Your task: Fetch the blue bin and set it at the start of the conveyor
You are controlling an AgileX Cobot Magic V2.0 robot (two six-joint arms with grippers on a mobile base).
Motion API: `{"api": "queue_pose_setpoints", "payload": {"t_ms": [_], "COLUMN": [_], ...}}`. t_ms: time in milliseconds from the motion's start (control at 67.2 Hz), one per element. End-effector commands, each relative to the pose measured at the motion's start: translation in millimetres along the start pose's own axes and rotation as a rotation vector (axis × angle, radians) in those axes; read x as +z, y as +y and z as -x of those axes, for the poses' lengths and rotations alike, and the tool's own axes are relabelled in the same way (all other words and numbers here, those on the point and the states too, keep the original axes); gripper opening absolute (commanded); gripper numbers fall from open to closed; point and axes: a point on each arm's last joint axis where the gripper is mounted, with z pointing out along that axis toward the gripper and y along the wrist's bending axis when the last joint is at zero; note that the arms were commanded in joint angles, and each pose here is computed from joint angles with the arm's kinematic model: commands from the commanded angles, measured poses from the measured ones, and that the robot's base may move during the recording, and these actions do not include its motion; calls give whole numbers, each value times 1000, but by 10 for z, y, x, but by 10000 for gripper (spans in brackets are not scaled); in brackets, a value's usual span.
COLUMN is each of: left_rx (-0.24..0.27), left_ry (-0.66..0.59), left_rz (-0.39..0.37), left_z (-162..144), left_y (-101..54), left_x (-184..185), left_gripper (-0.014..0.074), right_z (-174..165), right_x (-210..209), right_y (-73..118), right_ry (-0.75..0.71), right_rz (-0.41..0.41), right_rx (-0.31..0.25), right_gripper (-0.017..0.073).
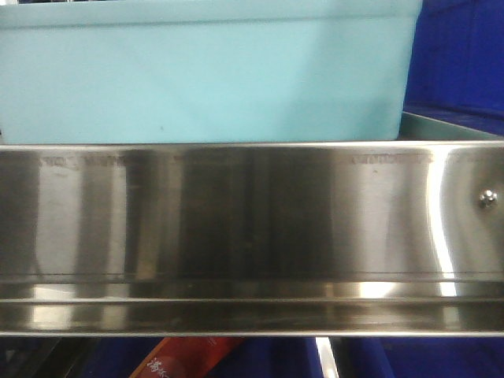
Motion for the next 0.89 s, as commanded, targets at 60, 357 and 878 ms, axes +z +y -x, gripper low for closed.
{"api": "queue_pose_setpoints", "payload": {"t_ms": [60, 357, 878], "left_rx": [-97, -218, -238], "left_ry": [91, 289, 530], "left_rz": [61, 225, 220], "left_z": [200, 309, -51], "left_y": [144, 702, 911], "left_x": [140, 554, 1466], "left_gripper": [459, 459, 459], "right_z": [221, 333, -219], "right_x": [392, 1276, 2247], "right_y": [-124, -99, -350], "right_ry": [122, 431, 685], "right_rz": [-63, -252, -302], "right_rx": [-22, 44, 172], "right_gripper": [536, 536, 536]}}
